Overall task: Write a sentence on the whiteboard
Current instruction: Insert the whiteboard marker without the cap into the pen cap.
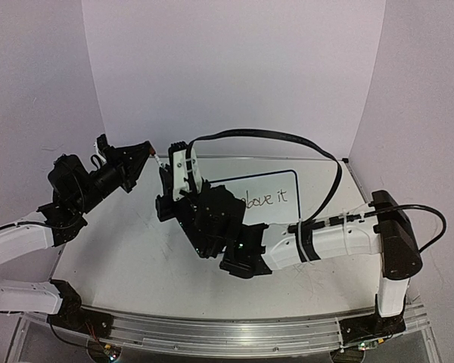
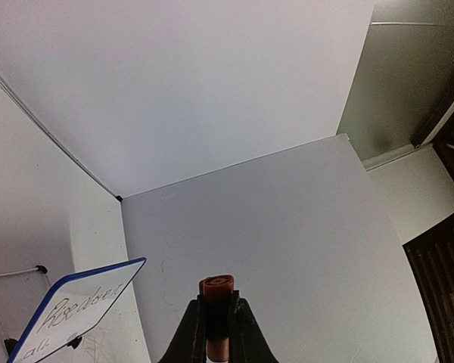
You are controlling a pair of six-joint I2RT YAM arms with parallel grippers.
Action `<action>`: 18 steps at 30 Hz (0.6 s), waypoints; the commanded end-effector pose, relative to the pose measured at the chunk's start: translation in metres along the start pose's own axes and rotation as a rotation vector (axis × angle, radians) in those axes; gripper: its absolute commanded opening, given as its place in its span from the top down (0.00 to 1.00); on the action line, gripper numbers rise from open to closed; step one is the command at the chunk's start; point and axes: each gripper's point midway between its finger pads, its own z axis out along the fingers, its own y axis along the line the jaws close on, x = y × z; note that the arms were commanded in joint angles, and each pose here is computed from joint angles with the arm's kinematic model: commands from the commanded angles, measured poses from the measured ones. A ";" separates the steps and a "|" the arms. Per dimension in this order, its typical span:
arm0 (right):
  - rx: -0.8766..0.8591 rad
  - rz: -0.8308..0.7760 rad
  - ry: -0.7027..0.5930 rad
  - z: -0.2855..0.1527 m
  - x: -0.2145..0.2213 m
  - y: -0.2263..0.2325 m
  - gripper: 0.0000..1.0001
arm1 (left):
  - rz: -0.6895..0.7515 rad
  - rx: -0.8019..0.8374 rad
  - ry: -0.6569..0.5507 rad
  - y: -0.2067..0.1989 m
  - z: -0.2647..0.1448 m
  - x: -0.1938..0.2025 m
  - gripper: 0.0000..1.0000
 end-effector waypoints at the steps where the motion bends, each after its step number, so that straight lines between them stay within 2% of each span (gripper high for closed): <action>1: 0.020 0.055 -0.070 0.005 -0.033 -0.003 1.00 | 0.004 0.070 0.011 -0.020 -0.001 0.001 1.00; 8: 0.025 0.055 -0.065 0.011 -0.029 -0.004 1.00 | -0.002 0.074 0.018 -0.021 -0.001 0.003 1.00; 18: -0.030 0.048 -0.075 -0.008 -0.030 -0.004 1.00 | -0.011 0.064 -0.057 -0.022 -0.001 -0.010 1.00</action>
